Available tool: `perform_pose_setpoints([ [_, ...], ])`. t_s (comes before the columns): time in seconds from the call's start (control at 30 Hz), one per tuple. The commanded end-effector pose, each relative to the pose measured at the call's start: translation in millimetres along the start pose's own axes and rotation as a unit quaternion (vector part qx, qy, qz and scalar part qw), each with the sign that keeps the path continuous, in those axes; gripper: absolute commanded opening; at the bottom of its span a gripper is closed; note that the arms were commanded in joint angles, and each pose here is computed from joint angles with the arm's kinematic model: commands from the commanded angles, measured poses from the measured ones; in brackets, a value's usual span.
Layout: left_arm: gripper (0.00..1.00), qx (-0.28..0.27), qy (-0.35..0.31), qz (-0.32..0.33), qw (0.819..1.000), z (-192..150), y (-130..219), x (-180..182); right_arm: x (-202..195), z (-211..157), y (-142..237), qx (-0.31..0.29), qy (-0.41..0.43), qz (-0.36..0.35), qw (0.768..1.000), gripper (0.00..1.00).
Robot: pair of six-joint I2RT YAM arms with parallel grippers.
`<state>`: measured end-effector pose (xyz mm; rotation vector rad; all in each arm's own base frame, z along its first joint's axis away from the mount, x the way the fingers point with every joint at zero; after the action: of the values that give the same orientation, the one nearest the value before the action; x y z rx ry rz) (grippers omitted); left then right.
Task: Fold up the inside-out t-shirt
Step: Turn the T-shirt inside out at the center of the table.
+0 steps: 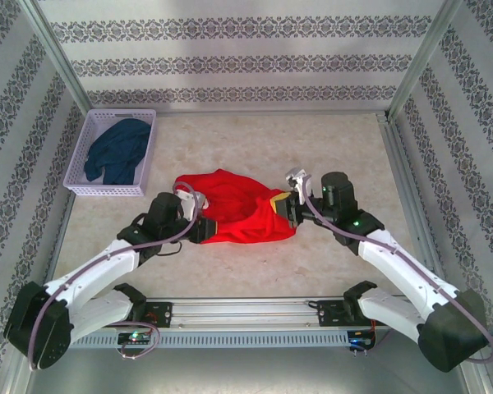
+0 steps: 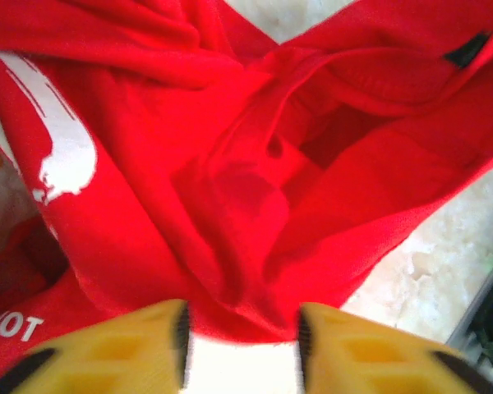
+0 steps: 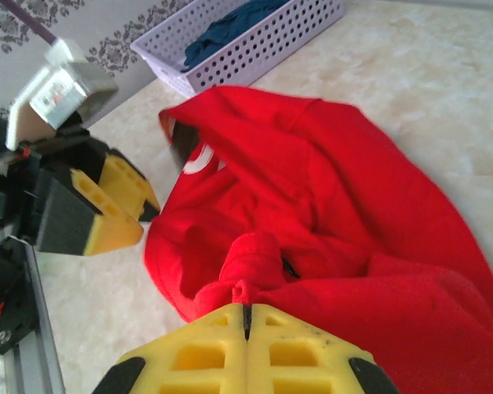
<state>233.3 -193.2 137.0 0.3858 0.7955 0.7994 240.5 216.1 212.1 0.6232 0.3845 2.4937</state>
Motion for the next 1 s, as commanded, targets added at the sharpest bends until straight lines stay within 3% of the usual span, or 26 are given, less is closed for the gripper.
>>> perform_pose_setpoints([
  [0.0, 0.53, -0.055, -0.081, 0.021, 0.995, 17.2, 16.4, -11.4, 0.4, -10.7, 1.8, 0.002, -0.015, -0.004, 1.000, 0.00],
  [0.13, 0.68, -0.060, -0.155, -0.039, 0.985, 23.5, 15.9, -52.5, -3.3, -12.0, 2.4, 0.002, -0.017, -0.016, 1.000, 0.00],
  [0.23, 0.72, -0.023, -0.209, -0.080, 0.974, 18.9, -3.2, -83.2, -4.1, -8.3, 2.0, 0.001, -0.018, -0.017, 1.000, 0.00],
  [0.4, 0.75, 0.013, -0.269, -0.084, 0.959, 26.7, -48.2, -104.6, -3.5, -3.3, 2.0, 0.000, -0.018, -0.017, 1.000, 0.00],
  [0.5, 0.54, 0.022, -0.275, -0.107, 0.955, 32.6, -72.1, -114.9, -8.3, 2.8, 3.5, -0.008, -0.020, -0.030, 0.999, 0.00],
  [0.63, 0.05, 0.040, -0.274, -0.112, 0.954, 40.1, -93.1, -119.3, -15.8, 30.8, 6.5, -0.035, -0.038, -0.048, 0.998, 0.00],
  [0.67, 0.00, 0.034, -0.270, -0.112, 0.956, 47.3, -92.6, -121.6, -17.8, 41.2, 7.3, -0.043, -0.043, -0.053, 0.997, 0.00],
  [0.77, 0.00, -0.009, -0.224, -0.131, 0.966, 90.1, -72.6, -137.2, -44.7, 72.3, 9.4, -0.057, -0.097, -0.119, 0.987, 0.00],
  [0.87, 0.00, -0.062, -0.131, -0.152, 0.978, 139.8, -38.8, -144.4, -90.0, 87.9, 22.1, -0.020, -0.167, -0.225, 0.960, 0.31],
  [0.97, 0.00, -0.095, -0.051, -0.146, 0.983, 174.0, -9.0, -134.7, -101.6, 87.6, 31.1, 0.004, -0.140, -0.275, 0.951, 0.46],
])
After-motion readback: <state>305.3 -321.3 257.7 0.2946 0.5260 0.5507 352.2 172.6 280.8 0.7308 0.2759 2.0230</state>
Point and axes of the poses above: each hand's point on the last joint's axis, 136 mm out from that joint toward the fingers, its own y axis back along the fingers, its own x axis along the line the jaws close on, z = x × y, the point moved 1 cm from there along y, back along the fingers
